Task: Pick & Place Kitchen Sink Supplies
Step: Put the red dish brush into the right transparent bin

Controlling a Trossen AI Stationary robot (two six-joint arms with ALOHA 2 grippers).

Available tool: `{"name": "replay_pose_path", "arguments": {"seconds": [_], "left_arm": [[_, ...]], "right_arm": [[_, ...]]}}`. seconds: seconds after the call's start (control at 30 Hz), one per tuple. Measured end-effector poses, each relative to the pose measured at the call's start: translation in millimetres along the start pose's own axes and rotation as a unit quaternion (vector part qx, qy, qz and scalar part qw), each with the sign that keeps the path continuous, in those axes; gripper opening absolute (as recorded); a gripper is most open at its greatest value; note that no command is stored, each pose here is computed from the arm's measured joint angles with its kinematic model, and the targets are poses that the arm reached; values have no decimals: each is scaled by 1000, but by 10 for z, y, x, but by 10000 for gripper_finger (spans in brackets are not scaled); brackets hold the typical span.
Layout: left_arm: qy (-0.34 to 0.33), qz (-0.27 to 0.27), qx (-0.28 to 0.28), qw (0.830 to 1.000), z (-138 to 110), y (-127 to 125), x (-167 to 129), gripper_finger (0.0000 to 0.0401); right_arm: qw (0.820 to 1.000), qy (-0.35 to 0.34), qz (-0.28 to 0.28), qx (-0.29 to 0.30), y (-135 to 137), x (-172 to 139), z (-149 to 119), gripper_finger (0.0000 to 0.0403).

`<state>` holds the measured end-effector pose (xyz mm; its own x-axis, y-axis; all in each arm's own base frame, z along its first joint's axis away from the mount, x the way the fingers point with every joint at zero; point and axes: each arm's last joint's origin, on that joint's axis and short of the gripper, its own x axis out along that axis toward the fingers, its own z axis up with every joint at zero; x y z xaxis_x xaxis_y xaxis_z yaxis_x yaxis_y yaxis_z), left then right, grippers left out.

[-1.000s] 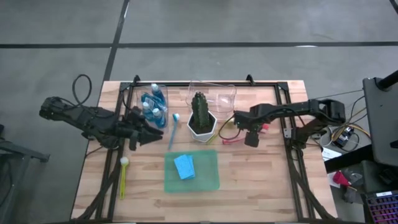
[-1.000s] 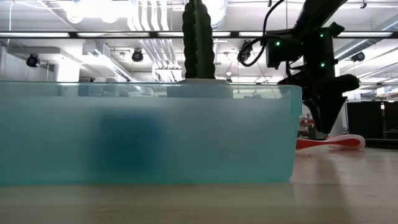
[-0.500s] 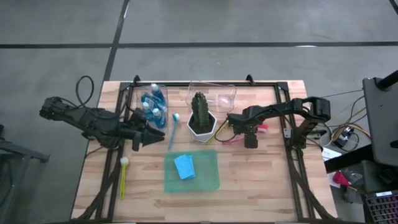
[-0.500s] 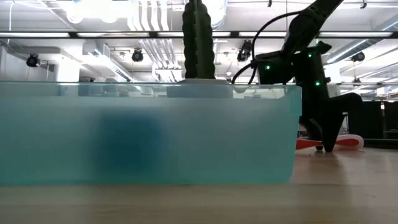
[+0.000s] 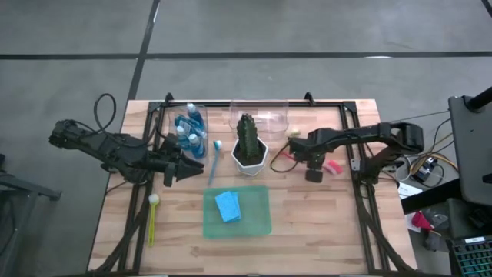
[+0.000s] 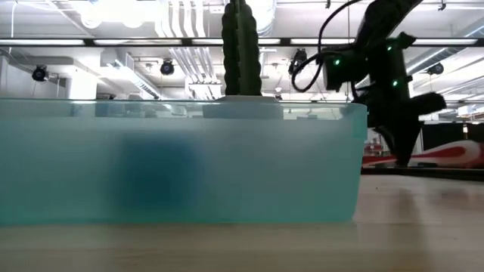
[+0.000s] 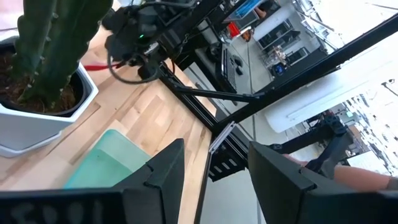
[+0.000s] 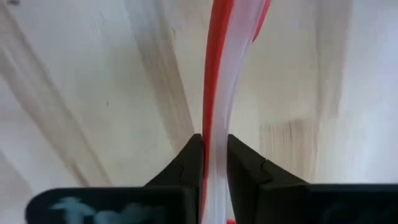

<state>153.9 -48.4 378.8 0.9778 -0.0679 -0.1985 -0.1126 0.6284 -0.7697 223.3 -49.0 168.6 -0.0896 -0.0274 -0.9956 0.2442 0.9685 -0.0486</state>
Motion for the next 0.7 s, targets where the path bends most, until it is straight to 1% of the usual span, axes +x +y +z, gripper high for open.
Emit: {"name": "replay_pose_path", "arguments": {"seconds": [0.07, 0.23, 0.37, 0.43, 0.5, 0.6, 0.7], "left_arm": [[0, 0, 3, 1000, 0, 0, -1, 167], [0, 0, 3, 1000, 0, 1, -1, 167], [5, -3, 4, 1000, -3, -1, -1, 167], [7, -4, 4, 1000, -4, -1, -1, 167], [9, -3, 5, 1000, -7, 1, -1, 167], [9, -2, 5, 1000, -7, 3, -2, 167], [8, -1, 5, 1000, -6, 4, -2, 167]], "right_arm": [[1000, -3, 6, 19, -6, -85, -72, 38], [996, -26, 53, 66, 9, -275, -214, 49], [990, -50, 94, 87, 17, -418, -326, 46], [987, -69, 102, 103, 17, -499, -373, 43], [984, -97, 98, 110, 5, -610, -392, 42], [981, -144, 60, 118, -40, -808, -373, 44], [972, -186, 34, 138, -137, -1012, -298, 46]]}}
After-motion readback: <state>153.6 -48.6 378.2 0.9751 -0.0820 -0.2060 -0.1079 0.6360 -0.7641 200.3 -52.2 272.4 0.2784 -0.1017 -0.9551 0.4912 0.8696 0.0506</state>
